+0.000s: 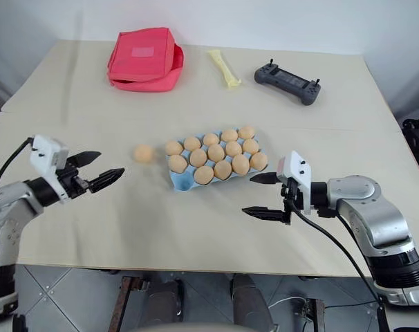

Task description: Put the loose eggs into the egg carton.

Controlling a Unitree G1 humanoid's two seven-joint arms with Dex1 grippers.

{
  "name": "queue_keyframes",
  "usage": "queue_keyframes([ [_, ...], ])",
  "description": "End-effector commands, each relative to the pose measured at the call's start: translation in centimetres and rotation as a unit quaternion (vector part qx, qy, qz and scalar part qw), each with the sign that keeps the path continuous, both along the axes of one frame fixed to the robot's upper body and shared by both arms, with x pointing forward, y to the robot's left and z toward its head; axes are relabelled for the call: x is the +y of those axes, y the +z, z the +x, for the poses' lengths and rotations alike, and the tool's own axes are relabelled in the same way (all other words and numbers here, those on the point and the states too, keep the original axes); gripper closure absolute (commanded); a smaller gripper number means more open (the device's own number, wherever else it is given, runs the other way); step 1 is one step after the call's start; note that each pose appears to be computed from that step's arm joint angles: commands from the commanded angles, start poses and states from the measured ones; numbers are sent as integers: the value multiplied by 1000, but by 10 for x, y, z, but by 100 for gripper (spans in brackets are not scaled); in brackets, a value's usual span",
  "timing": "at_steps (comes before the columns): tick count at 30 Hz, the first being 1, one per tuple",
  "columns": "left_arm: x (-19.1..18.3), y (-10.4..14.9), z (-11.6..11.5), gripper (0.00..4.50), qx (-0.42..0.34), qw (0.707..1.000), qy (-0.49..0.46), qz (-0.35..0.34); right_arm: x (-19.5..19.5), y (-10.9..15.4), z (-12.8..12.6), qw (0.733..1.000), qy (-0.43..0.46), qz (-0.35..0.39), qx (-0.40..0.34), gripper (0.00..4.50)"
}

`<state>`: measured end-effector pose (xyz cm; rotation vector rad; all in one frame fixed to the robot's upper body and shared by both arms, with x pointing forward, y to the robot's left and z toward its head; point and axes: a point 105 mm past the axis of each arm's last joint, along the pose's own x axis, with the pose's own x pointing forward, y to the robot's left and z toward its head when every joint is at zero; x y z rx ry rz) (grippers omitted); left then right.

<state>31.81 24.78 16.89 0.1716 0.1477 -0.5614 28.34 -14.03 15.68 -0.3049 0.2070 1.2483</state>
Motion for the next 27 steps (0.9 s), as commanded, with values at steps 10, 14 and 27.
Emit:
queue_keyframes([
  [10,-29,-15,68,2,-3,999,-47,25,1,5,-7,1000,-11,4,-14,0],
  [14,-33,-20,83,2,0,998,-52,24,1,4,-10,1000,-14,4,-15,0],
  [27,-43,-29,94,220,13,997,-76,4,1,4,-13,1000,-22,6,-17,0],
])
